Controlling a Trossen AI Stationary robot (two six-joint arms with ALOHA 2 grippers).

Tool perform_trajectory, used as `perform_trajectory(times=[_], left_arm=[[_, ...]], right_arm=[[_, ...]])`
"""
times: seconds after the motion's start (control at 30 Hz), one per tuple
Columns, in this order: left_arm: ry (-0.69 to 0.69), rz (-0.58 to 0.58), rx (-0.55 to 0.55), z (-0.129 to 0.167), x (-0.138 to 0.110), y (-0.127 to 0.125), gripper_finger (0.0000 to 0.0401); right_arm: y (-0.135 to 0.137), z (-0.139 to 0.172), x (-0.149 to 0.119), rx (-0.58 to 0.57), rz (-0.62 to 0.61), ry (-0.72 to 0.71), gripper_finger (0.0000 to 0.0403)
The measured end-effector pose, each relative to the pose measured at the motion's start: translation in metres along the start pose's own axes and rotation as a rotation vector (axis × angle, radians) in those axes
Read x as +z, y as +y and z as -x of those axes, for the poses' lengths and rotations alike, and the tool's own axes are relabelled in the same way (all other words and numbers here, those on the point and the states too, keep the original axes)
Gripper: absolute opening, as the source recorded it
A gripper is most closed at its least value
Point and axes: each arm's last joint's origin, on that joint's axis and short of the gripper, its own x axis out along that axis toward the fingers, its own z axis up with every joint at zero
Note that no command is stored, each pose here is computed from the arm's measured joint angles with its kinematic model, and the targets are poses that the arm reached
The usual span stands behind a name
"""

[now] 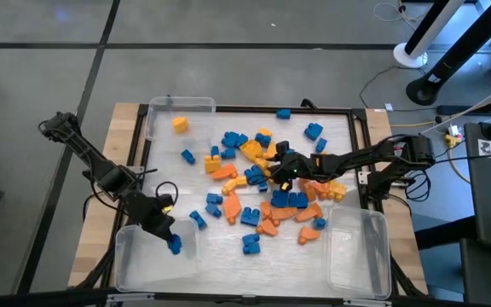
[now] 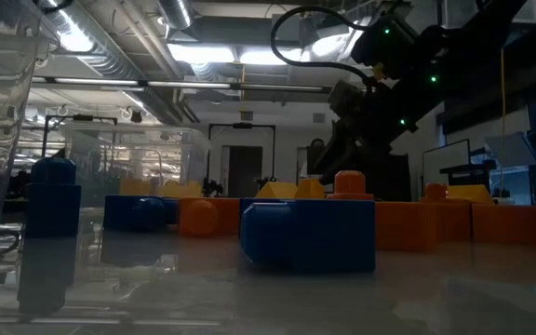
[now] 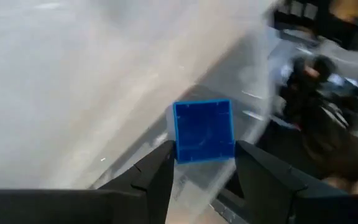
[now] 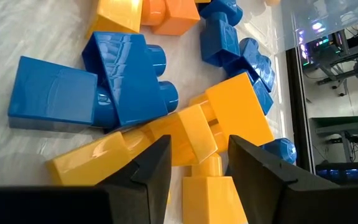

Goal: Sort blocks
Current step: Put the blue game piece into the bottom left transparent bin, then put the yellow game piece into the top transparent bin

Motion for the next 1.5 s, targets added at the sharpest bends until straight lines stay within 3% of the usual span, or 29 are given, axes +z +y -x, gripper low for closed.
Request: perform_trajectory(times=[0.3, 0.5, 0.8, 1.17, 1.33, 1.5], left_arm=[[0.012, 0.028, 0.025, 0.000, 0.000, 0.002, 0.0159], [0.014, -0.026, 0.015, 0.001, -0.001, 0.002, 0.0159], [-0.069, -0.192, -0.175, 0.012, -0.002, -0.011, 0.0159], [-0.121, -0.236, -0.186, 0.016, 0.000, -0.011, 0.0159], [-0.146, -0.283, -0.185, 0.016, 0.000, -0.011, 0.0159], [-0.203, -0.386, -0.180, 0.016, 0.002, -0.011, 0.0159]], right_arm=[[0.000, 0.000, 0.000, 0.001, 0.000, 0.000, 0.0160], [0.000, 0.000, 0.000, 0.000, 0.013, 0.000, 0.0160], [-0.001, -0.001, 0.002, -0.035, 0.041, -0.010, 0.0160], [0.008, -0.022, -0.007, -0.140, 0.131, 0.104, 0.0159], [0.012, -0.031, -0.008, -0.147, 0.142, 0.078, 0.0128], [0.013, -0.034, -0.007, -0.156, 0.136, 0.063, 0.0061]])
